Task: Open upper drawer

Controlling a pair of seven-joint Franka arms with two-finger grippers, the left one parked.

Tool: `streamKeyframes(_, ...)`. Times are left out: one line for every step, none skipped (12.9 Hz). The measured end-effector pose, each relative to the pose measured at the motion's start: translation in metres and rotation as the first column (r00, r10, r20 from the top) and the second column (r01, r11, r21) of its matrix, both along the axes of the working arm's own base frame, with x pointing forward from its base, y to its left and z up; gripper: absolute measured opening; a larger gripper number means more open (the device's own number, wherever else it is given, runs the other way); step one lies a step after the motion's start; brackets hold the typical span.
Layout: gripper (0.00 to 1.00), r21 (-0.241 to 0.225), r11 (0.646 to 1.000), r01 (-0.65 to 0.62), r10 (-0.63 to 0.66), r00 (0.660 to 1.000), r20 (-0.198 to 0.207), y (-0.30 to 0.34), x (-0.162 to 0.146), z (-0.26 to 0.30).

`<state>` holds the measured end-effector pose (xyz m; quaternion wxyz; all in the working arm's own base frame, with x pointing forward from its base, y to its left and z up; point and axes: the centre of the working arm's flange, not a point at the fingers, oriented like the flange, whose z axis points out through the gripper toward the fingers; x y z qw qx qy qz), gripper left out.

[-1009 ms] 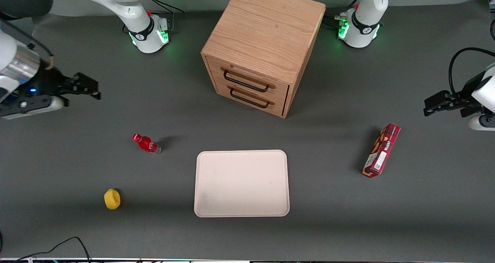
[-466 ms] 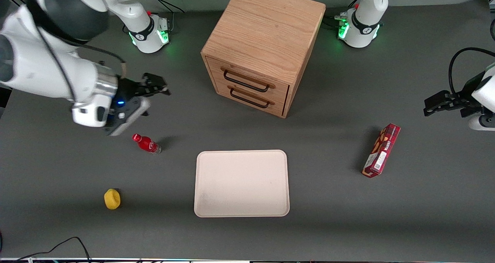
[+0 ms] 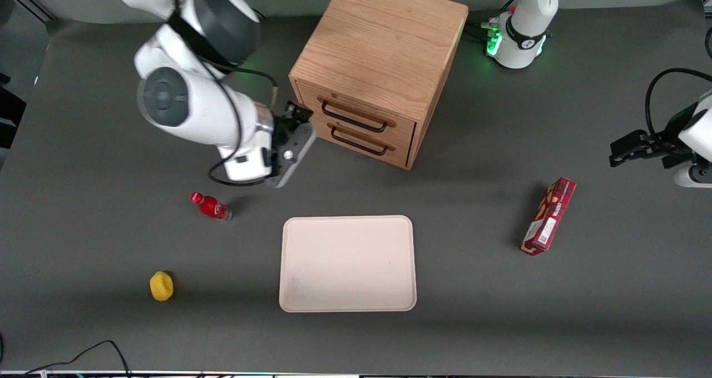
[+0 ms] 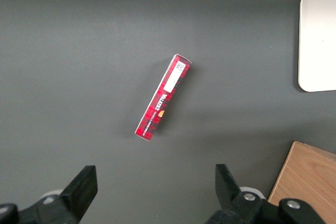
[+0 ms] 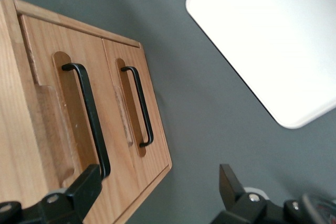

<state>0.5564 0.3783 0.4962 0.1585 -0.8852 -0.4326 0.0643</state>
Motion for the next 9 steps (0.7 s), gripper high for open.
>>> streamKeyframes(1.0, 0.002, 1.0, -0.028, 0.028, 1.0, 0.008, 0.015, -0.005, -0.007)
streamKeyframes(1.0, 0.007, 0.999, -0.042, 0.042, 0.999, 0.012, 0.025, -0.008, -0.012)
streamKeyframes(1.0, 0.01, 0.999, -0.051, 0.05, 0.999, 0.01, 0.03, -0.01, -0.016)
streamKeyframes(1.0, 0.012, 0.998, -0.061, 0.061, 0.998, 0.007, 0.035, -0.012, -0.018)
streamKeyframes(1.0, 0.01, 0.997, -0.072, 0.072, 0.997, 0.007, 0.039, -0.014, -0.021)
streamKeyframes(1.0, 0.011, 0.996, -0.083, 0.083, 0.997, 0.009, 0.046, -0.017, -0.025)
streamKeyframes(1.0, 0.013, 0.995, -0.094, 0.094, 0.996, 0.011, 0.053, -0.02, -0.03)
streamKeyframes(1.0, 0.016, 0.994, -0.104, 0.104, 0.994, 0.011, 0.062, -0.023, -0.037)
streamKeyframes(1.0, 0.018, 0.993, -0.115, 0.115, 0.993, 0.011, 0.07, -0.027, -0.045)
